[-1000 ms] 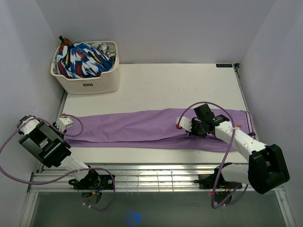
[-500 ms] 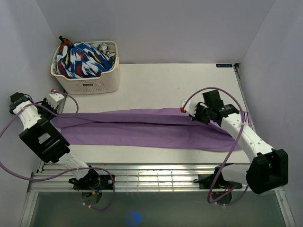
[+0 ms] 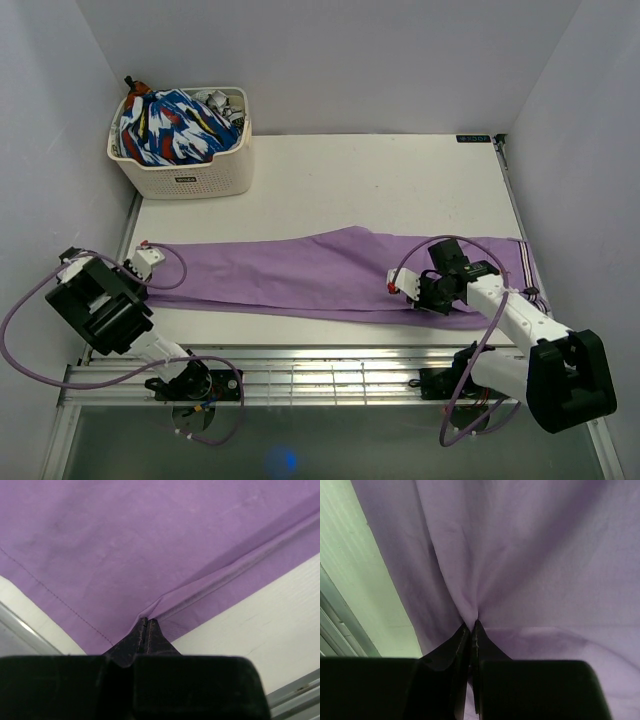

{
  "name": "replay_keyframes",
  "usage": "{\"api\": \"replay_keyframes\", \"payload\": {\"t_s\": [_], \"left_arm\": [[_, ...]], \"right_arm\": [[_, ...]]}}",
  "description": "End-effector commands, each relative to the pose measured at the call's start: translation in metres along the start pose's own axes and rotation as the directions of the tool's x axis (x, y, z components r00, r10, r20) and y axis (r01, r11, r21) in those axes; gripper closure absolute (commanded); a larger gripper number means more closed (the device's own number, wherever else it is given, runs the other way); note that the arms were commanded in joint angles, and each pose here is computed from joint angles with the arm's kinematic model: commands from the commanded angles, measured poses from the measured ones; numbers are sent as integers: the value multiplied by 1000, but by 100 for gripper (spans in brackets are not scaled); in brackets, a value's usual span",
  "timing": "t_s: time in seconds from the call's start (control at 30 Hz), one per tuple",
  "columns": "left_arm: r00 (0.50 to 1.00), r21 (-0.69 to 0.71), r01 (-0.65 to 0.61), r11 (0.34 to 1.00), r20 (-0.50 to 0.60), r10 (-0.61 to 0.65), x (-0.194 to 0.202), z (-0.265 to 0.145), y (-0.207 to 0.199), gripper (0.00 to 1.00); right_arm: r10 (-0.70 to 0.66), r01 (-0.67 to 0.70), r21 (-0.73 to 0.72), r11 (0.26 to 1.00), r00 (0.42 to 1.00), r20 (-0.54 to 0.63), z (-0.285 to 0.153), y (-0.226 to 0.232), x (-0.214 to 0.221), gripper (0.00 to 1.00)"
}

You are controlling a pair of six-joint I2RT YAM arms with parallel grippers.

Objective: Fold and stack the trousers
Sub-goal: Fold the trousers

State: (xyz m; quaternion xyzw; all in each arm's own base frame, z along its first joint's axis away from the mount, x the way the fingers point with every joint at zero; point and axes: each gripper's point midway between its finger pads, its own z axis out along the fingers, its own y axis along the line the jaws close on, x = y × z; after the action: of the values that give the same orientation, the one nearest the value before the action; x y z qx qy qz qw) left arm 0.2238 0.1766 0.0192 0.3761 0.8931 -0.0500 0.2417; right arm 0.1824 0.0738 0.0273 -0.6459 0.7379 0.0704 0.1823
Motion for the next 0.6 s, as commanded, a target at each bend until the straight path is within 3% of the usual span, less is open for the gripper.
{"api": "replay_keyframes", "payload": {"t_s": [0.0, 0.37, 0.4, 0.43, 0.47, 0.57], "left_arm": [[997, -62, -34, 997, -75, 29, 20, -3, 19, 100], [998, -42, -30, 999, -63, 27, 15, -24, 21, 100], [999, -53, -28, 998, -40, 26, 8, -30, 26, 98], [1000, -58, -13, 998, -28, 12, 4, -34, 26, 80], [1000, -57, -13, 998, -15, 12, 0, -39, 27, 74], [998, -33, -3, 999, 70, 6, -24, -54, 22, 68]], "right_arm": [[-15, 16, -42, 999, 1000, 8, 7, 7, 0, 92], [-24, 24, -37, 999, 1000, 18, 3, 4, -5, 92], [-16, 17, -34, 999, 1000, 24, 2, 3, -7, 92], [-11, 12, -36, 999, 1000, 27, 2, 2, -9, 92], [-6, 7, -45, 999, 1000, 24, 1, 4, -9, 92], [0, 2, -62, 998, 1000, 32, 0, 5, -12, 92]]}}
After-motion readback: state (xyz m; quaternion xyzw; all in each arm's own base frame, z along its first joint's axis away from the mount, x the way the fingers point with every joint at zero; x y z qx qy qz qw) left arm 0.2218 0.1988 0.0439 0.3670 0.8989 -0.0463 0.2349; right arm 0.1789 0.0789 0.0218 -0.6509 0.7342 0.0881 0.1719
